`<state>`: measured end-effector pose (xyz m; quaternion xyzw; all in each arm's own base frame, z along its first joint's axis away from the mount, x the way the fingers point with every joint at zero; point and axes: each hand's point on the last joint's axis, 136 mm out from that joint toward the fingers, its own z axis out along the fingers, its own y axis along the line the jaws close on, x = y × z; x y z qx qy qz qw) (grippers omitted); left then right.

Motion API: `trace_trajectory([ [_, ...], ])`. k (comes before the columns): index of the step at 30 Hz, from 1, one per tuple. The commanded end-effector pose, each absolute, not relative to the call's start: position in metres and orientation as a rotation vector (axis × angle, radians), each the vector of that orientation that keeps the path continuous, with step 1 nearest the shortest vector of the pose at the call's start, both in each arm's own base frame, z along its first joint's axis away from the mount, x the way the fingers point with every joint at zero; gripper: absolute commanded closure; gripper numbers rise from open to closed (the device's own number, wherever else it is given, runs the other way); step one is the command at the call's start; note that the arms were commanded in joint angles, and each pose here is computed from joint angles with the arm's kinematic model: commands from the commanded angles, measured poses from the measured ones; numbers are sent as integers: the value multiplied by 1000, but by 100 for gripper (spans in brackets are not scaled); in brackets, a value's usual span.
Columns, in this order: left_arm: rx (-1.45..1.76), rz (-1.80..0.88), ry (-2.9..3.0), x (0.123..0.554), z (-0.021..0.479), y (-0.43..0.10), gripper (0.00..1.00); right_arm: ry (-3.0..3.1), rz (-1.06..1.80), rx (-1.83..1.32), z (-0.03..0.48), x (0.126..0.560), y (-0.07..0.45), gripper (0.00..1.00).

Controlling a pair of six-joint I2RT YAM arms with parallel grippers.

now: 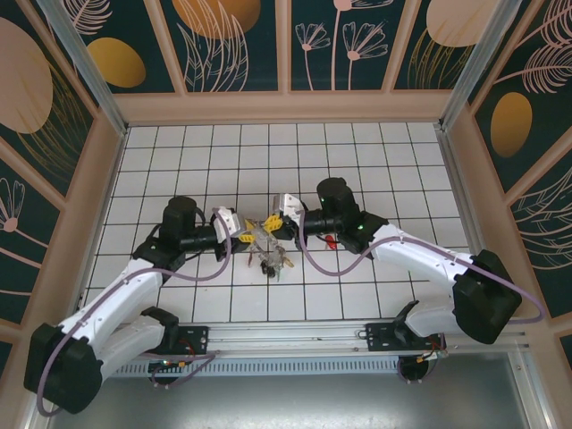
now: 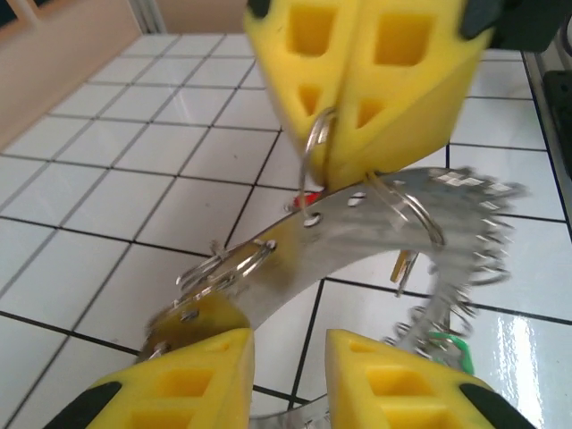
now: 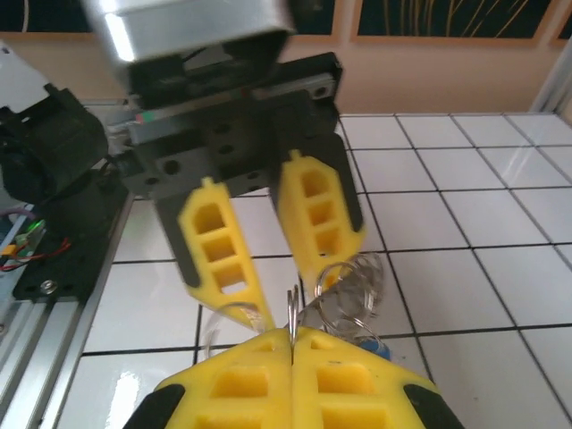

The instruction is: Put the keys on the keyring

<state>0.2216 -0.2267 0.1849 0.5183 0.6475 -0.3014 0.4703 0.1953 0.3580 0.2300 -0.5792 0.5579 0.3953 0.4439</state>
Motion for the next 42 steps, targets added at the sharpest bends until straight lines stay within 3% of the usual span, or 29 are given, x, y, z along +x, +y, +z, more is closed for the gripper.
trace_trajectory([
  [1,1281,-725,1505,231,204,-235,71,1208,1034,-1497,263,176,361,100],
  [8,1298,-722,1429,230,211,-238,70,1245,986,-1593,237,170,364,100],
  [15,1281,-782,1501,219,187,-234,69,1336,873,-1602,213,184,360,100],
  [24,1071,-957,1647,199,173,-226,58,1379,836,-1529,223,197,359,100],
  [28,1126,-801,1550,199,180,-218,56,1336,853,-1567,230,190,358,100],
  [33,1242,-511,1298,206,211,-211,44,1293,831,-1653,230,186,358,100],
  [42,1551,-410,1186,216,194,-224,42,1239,798,-1744,237,186,362,100],
])
